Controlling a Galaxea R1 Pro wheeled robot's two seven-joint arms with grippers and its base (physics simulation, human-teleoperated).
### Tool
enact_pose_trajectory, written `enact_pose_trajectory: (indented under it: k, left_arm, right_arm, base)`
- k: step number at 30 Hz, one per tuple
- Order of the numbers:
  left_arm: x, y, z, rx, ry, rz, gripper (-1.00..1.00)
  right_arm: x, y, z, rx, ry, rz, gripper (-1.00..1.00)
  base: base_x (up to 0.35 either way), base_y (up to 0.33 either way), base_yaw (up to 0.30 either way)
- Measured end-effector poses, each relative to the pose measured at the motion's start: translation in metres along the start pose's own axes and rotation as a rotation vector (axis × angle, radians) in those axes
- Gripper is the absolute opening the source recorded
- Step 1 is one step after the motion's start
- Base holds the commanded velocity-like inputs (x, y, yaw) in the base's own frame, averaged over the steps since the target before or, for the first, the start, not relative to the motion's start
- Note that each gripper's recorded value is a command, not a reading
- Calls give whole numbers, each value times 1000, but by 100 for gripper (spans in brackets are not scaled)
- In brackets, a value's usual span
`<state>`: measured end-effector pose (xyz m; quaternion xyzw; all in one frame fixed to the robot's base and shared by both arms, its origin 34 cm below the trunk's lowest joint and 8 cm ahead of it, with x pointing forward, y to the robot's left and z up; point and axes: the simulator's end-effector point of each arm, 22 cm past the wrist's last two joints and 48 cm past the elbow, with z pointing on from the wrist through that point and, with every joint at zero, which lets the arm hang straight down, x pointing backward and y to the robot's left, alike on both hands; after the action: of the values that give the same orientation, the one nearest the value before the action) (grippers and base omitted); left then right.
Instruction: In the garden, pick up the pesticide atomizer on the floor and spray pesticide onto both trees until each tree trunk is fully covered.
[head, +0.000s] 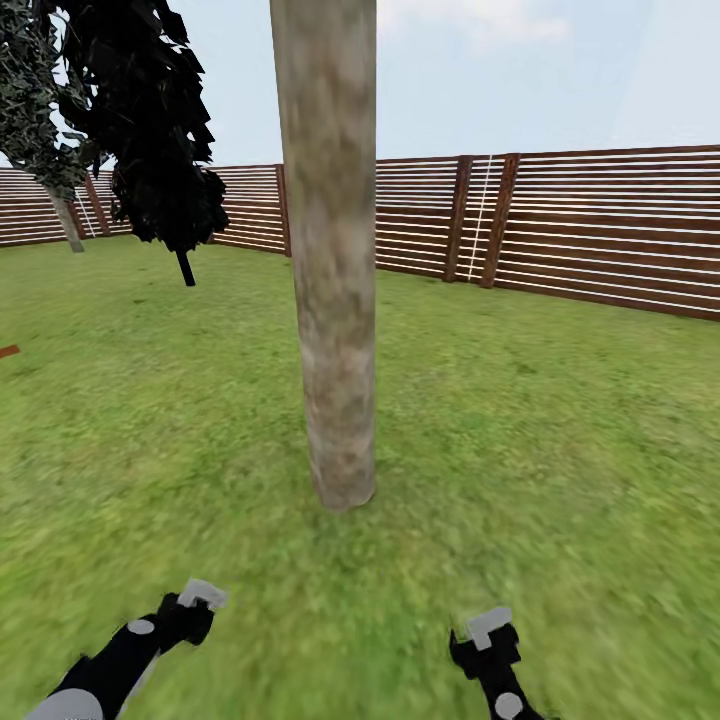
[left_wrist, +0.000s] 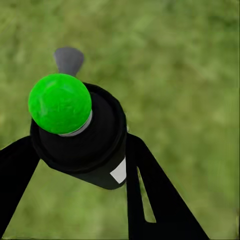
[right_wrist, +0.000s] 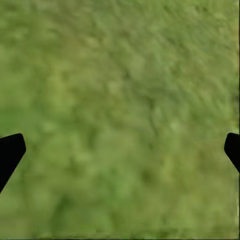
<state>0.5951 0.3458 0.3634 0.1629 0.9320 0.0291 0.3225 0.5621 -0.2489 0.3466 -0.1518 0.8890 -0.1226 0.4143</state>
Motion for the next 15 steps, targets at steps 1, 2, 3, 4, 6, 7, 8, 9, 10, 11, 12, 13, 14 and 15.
enact_pose_trajectory:
  k: [1, 2, 3, 4, 6, 7, 8, 9, 10, 11, 12, 13, 14, 15]
  left_arm:
    - [-3, 1, 1, -35, -8, -55, -100]
    - [-2, -3, 3, -61, 3, -114, -100]
    - [1, -5, 4, -70, 28, -148, -100]
    - [6, -7, 4, -72, 64, -174, -100]
    - [16, -10, 3, -65, 133, -203, -100]
    - [21, -12, 2, -60, 172, -215, -100]
    - [22, -14, 2, -56, 185, -220, -100]
    - [15, -15, 3, -52, 187, -226, -100]
    - [9, -16, 4, -49, 185, -227, -100]
    - [3, -25, 6, -36, 182, -229, -100]
    - [-3, -38, 8, -19, 178, -231, -100]
    - [-13, -53, 10, 1, 169, -232, -100]
    - [-23, -64, 11, 14, 156, -232, -100]
    - [-31, -68, 11, 17, 142, -230, -100]
  right_arm:
    - [10, -7, -3, 35, 15, 45, 100]
    - [21, -22, -5, 83, 32, 96, 100]
    - [31, -44, -5, 129, 42, 119, 100]
    - [40, -66, -6, 168, 52, 136, 100]
    - [51, -89, -7, 207, 64, 160, 100]
    - [54, -99, -8, 220, 67, 163, 100]
    - [57, -107, -8, 230, 69, 159, 100]
    - [60, -117, -8, 241, 70, 155, 100]
    - [61, -119, -8, 242, 71, 152, 100]
    - [61, -120, -9, 243, 72, 151, 100]
    - [62, -120, -9, 244, 73, 152, 100]
    - [62, -118, -9, 241, 75, 154, 100]
    - [65, -115, -10, 237, 82, 156, 100]
    - [67, -111, -11, 233, 89, 157, 100]
  base:
    - [0, 0, 0]
    - [0, 0, 0]
    - [0, 0, 0]
    - [0, 0, 0]
    - [0, 0, 0]
    - [0, 0, 0]
    - [0, 0, 0]
    - [0, 0, 0]
    - [0, 0, 0]
    - [0, 0, 0]
    - [64, 0, 0]
    - [180, 0, 0]
    - [236, 0, 0]
    - [284, 0, 0]
